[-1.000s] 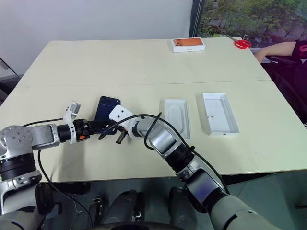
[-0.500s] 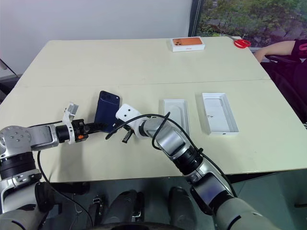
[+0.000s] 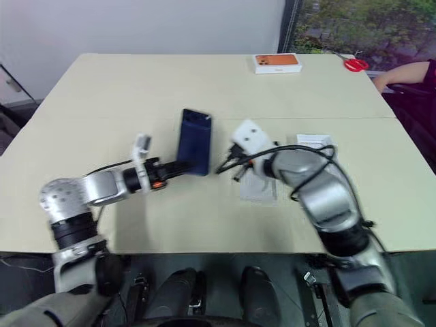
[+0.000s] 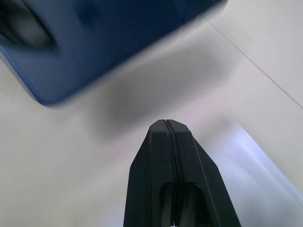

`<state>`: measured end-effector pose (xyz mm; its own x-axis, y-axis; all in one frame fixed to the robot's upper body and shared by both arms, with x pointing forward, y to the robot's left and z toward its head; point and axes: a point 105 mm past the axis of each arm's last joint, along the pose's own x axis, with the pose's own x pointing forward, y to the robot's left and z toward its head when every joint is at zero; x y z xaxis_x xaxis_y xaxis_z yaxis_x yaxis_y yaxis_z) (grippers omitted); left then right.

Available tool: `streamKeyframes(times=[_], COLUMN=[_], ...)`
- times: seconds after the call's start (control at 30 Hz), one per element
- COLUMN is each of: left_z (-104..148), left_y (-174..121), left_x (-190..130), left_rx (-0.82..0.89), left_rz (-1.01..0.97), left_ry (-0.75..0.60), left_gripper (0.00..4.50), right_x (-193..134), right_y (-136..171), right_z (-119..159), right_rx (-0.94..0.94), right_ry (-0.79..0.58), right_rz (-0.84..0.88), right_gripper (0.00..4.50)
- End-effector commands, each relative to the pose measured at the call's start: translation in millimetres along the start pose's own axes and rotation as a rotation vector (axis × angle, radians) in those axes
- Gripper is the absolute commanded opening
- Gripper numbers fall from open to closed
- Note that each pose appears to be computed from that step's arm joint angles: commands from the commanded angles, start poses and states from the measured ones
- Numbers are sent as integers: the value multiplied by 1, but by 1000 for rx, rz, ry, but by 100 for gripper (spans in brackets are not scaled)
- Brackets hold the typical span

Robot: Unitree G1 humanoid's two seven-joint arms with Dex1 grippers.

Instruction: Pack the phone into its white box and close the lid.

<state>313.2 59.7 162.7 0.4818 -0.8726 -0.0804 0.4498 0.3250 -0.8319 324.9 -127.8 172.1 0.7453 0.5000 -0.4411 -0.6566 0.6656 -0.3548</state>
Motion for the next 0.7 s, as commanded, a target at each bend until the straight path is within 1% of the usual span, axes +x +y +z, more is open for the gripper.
streamKeyframes(times=[0.03, 0.17, 0.33, 0.53, 0.7], left_z=[-6, -21, -39, -47, -44], left_y=[-19, -29, -36, -46, -45], left_x=[32, 60, 84, 91, 87], left_rx=[-19, -79, -116, -128, -150], left_rz=[23, 38, 77, 42, 27], left_ry=[11, 90, 196, 243, 233], left_gripper=[5, 5, 5, 5, 5], right_x=[-27, -47, -70, -80, -78], right_y=[-26, -43, -52, -57, -54], right_z=[-8, -34, -57, -66, -70], right_rx=[-10, -4, -11, -7, -3], right_ry=[7, 86, 159, 186, 190], right_rz=[-91, -151, -185, -216, -214], right_gripper=[0, 0, 0, 0, 0])
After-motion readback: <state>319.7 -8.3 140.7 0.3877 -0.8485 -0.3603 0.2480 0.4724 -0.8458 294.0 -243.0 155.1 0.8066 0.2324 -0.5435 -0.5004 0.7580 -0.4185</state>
